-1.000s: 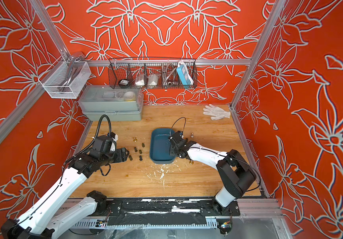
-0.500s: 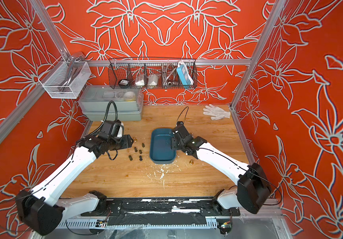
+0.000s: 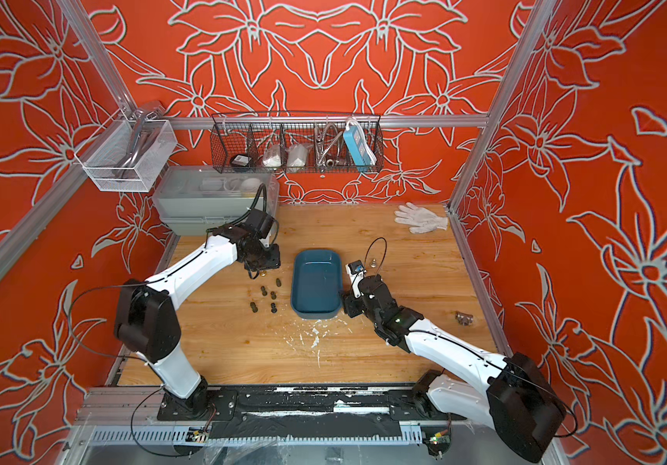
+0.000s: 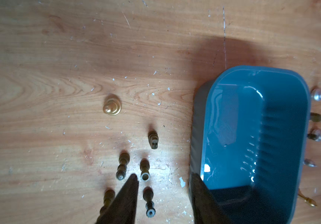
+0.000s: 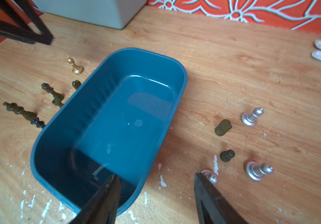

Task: Put the chess pieces into the storage box
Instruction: Place the storage box at the center of the board, then pick up the chess piece at the center of the board.

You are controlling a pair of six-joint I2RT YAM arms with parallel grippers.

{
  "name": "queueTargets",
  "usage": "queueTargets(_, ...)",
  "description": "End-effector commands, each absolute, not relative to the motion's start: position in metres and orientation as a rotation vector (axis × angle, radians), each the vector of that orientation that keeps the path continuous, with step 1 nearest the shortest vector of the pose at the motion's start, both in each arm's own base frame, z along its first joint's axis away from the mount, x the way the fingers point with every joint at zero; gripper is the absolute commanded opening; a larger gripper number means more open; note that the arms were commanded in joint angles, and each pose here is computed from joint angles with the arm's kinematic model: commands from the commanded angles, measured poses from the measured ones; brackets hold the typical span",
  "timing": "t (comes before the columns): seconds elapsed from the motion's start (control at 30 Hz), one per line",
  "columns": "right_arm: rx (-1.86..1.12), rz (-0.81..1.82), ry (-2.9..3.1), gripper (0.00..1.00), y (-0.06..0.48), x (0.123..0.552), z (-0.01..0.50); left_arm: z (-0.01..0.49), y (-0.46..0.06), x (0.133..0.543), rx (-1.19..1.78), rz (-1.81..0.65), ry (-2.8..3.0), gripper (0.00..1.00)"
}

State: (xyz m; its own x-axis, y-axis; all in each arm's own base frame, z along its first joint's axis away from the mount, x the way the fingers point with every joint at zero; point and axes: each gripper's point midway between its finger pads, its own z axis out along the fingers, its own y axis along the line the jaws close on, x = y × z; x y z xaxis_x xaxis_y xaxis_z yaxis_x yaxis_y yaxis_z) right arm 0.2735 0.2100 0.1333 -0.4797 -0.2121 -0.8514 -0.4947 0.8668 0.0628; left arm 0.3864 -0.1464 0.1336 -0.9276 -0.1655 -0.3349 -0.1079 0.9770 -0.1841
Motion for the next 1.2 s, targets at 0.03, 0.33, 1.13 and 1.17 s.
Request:
queueTargets(0.03, -0.512, 0.429, 1.914, 0.65, 0.219, 0.279, 0.161, 0.113, -0.147, 0.380, -0.175, -0.148, 2.862, 0.39)
queueTargets(0.33, -0.563, 0.502, 1.872, 0.65, 0.230, 0.272, 0.164, 0.074, -0.148, 0.381, -0.162, -0.049, 2.951, 0.39)
queueTargets(1.13, -0.562, 0.488, 1.914, 0.65, 0.233, 0.277, 0.156, 0.034, -0.146, 0.391, -0.159, 0.020, 2.988, 0.25)
queueTargets(1.17, -0.557, 0.487, 1.914, 0.65, 0.233, 0.277, 0.156, 0.032, -0.147, 0.390, -0.159, 0.019, 2.991, 0.25)
